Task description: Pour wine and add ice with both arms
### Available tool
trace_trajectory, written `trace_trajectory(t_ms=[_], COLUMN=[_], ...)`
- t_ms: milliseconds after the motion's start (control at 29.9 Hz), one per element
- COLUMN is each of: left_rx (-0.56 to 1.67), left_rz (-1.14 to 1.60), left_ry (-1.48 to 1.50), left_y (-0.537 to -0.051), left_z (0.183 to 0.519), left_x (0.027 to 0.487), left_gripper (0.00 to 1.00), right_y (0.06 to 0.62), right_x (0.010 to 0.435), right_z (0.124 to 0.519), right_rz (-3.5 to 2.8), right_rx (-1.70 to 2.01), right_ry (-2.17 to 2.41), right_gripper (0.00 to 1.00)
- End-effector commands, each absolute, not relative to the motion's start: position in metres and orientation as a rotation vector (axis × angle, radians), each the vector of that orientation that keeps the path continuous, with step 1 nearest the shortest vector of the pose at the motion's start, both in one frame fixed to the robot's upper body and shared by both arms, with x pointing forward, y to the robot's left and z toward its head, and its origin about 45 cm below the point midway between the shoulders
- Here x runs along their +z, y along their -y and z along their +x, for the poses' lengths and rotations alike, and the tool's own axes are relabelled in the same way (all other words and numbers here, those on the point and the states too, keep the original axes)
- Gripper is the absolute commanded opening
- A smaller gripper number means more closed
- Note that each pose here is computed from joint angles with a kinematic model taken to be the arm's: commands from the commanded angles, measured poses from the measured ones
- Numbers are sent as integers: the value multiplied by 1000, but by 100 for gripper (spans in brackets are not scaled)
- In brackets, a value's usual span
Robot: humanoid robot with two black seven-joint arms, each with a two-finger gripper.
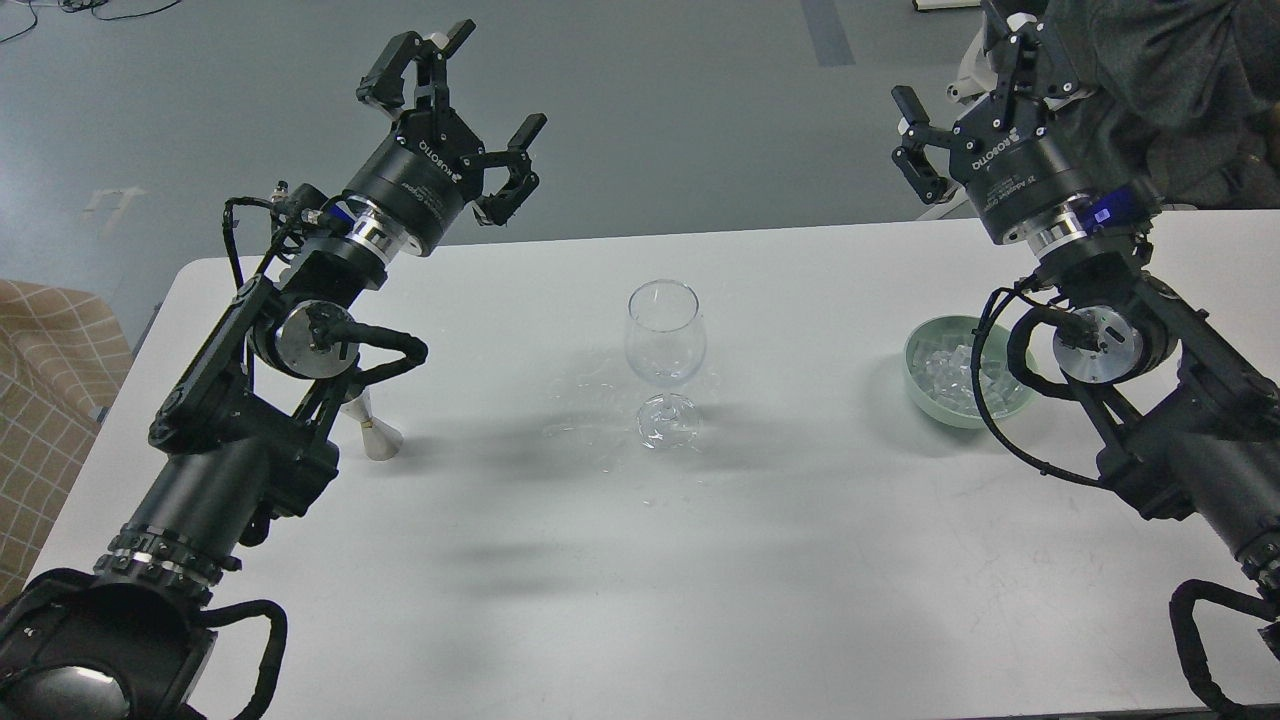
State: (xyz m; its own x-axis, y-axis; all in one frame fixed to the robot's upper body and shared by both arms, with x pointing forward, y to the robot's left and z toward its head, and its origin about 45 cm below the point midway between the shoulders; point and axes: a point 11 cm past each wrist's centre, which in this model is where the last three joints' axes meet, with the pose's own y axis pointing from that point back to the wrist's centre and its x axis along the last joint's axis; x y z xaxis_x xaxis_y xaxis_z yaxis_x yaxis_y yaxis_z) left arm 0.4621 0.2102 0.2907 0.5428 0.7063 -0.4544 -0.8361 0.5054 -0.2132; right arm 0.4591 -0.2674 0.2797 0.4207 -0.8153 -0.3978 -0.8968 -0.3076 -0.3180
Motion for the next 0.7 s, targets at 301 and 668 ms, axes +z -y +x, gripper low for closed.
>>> trace_trajectory(t_ms=[301, 668], left_rx=[962, 974], left_rz=[-407, -424], left_ry=[-332, -321], left_y=[-215, -226], left_z=[463, 464], left_x=[287, 289], left_gripper=[98, 98], right_y=[273, 285], right_x=[282, 288], right_z=[462, 463], right_rz=[-2169, -2179], right_rx=[219, 189], right_ry=[-1495, -1517], right_gripper=[100, 100])
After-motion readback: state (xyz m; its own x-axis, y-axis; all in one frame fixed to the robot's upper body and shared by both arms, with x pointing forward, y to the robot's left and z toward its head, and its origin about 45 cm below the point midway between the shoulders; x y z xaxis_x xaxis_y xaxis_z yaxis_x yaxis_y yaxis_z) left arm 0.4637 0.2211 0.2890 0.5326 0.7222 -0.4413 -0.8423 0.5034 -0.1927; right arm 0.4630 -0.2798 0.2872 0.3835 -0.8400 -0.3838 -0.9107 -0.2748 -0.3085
